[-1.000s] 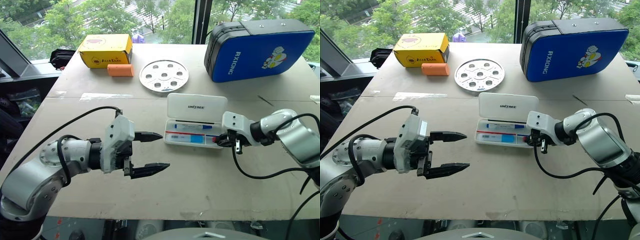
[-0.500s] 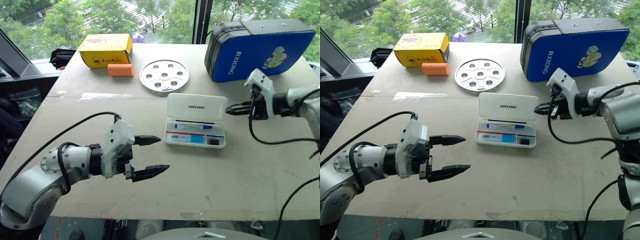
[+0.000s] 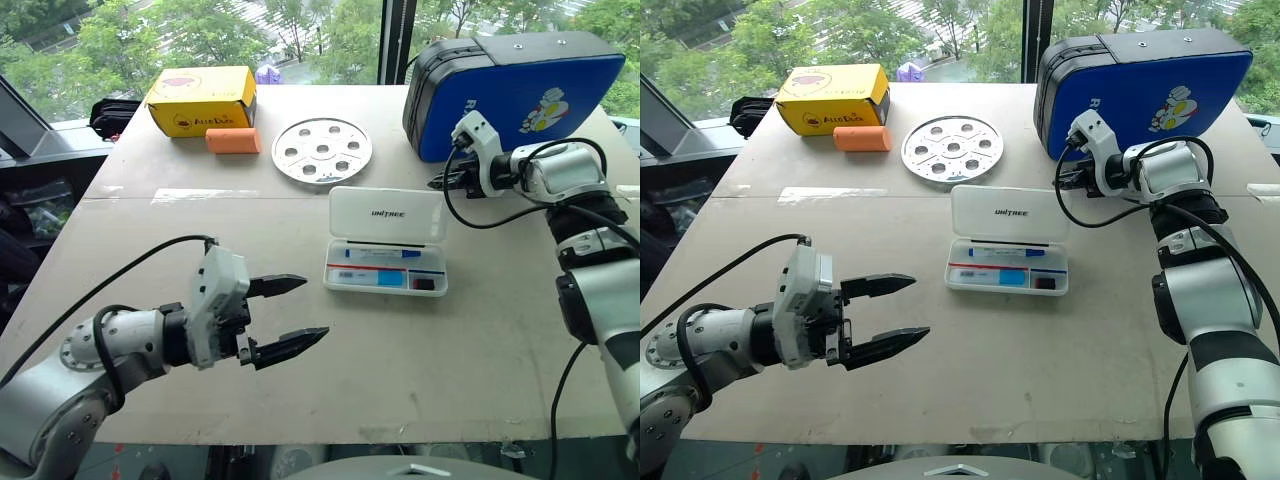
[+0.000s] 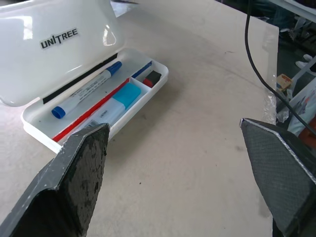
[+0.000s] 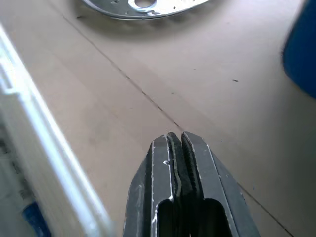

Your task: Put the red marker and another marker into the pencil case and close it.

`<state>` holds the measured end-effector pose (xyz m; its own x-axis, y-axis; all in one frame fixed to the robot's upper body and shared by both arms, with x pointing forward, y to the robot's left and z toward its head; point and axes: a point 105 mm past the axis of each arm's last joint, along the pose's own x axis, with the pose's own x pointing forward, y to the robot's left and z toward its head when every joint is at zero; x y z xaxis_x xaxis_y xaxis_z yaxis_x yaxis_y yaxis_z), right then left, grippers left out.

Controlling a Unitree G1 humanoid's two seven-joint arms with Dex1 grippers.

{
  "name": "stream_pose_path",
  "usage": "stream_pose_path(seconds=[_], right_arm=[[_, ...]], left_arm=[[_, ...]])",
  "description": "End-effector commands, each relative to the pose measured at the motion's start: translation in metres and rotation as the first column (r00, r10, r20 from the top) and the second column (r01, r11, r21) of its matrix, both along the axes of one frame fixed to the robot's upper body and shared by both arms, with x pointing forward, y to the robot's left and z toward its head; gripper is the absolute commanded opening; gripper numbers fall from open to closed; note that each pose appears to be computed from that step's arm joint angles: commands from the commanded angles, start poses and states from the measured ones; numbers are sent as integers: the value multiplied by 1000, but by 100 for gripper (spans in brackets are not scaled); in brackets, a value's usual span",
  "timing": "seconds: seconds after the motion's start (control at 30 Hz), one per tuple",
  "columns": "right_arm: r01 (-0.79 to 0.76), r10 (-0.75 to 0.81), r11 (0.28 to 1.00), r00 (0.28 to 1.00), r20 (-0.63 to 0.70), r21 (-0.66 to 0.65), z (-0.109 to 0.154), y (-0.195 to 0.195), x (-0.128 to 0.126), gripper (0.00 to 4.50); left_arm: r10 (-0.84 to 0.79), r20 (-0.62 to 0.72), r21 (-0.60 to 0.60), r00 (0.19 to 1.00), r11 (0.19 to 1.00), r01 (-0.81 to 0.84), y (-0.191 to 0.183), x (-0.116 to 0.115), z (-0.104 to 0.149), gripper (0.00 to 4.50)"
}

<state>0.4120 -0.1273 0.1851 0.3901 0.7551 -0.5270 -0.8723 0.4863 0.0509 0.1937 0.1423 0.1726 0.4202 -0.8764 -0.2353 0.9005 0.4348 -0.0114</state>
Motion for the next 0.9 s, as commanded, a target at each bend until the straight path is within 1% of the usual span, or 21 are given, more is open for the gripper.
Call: stream_pose_path(seconds=[0.03, 0.1, 0.2, 0.27, 0.33, 0.4, 0.43, 0.47, 0.5, 0.53, 0.6, 0.63, 0.67, 0.7, 0.73, 0.77, 0.8, 0.83, 0.87, 0.9], right_arm=[[-235, 235, 971, 972, 24, 30, 29, 20, -25, 4], [-280, 280, 960, 960, 18, 27, 30, 23, -34, 4], [-384, 384, 923, 923, -10, -4, 17, 34, -65, 4], [-404, 403, 913, 915, -27, -48, -1, 38, -78, 4], [-407, 405, 912, 913, -49, -56, -17, 42, -89, 4], [-398, 393, 911, 917, -63, -109, -42, 46, -96, 4], [-391, 386, 911, 920, -62, -131, -50, 46, -98, 4], [-377, 371, 911, 926, -65, -165, -59, 45, -98, 4], [-354, 350, 902, 935, -59, -246, -77, 36, -96, 4], [-328, 330, 901, 943, -45, -285, -90, 27, -98, 4], [-303, 312, 899, 950, -21, -315, -100, 17, -100, 4], [-292, 311, 928, 949, 45, -232, -81, 21, -102, 4], [-281, 304, 950, 933, 191, -138, -53, 25, -104, 4], [-264, 273, 962, 902, 335, -72, -29, 23, -108, 4], [-248, 228, 969, 873, 431, -10, -10, 17, -114, 4], [-236, 198, 972, 856, 478, 19, -2, 12, -118, 4], [-196, 161, 980, 872, 463, 26, -5, 0, -123, 4], [-171, 145, 985, 884, 445, 19, -10, -13, -132, 55], [-142, 129, 990, 899, 418, 1, -18, -26, -141, 82], [-91, 77, 996, 917, 392, 16, -23, -43, -152, 121]], left_arm=[[7, 69, -31, 998, 999, -5, 6, -2, 15, 429], [12, 67, -42, 998, 999, -10, 8, -3, 16, 429], [12, 49, -63, 999, 998, -9, 11, -7, 14, 429], [6, 47, -75, 999, 997, -2, 11, -10, 15, 429], [4, 48, -82, 999, 997, 0, 12, -10, 16, 429], [1, 47, -82, 999, 997, 3, 13, -10, 15, 429], [0, 47, -82, 999, 997, 4, 13, -10, 15, 429], [-7, 45, -83, 999, 996, 10, 12, -10, 15, 429], [-17, 42, -83, 999, 996, 20, 11, -11, 15, 429], [-30, 36, -82, 999, 996, 33, 9, -13, 14, 429], [-44, 30, -80, 999, 996, 46, 8, -14, 13, 429], [-42, 27, -75, 999, 996, 44, 8, -14, 13, 429], [-21, 38, -66, 999, 998, 23, 10, -12, 12, 429], [-1, 38, -54, 999, 999, 3, 12, -10, 10, 429], [13, 34, -48, 999, 999, -11, 13, -9, 9, 429], [19, 31, -44, 999, 999, -18, 14, -9, 7, 429], [35, 27, -21, 999, 999, -34, 16, -9, 3, 429], [46, 22, -2, 999, 999, -46, 18, -9, -1, 429], [59, 7, 1, 998, 998, -59, 20, -11, -5, 429], [91, -7, 14, 996, 996, -91, 26, -11, -9, 429]])
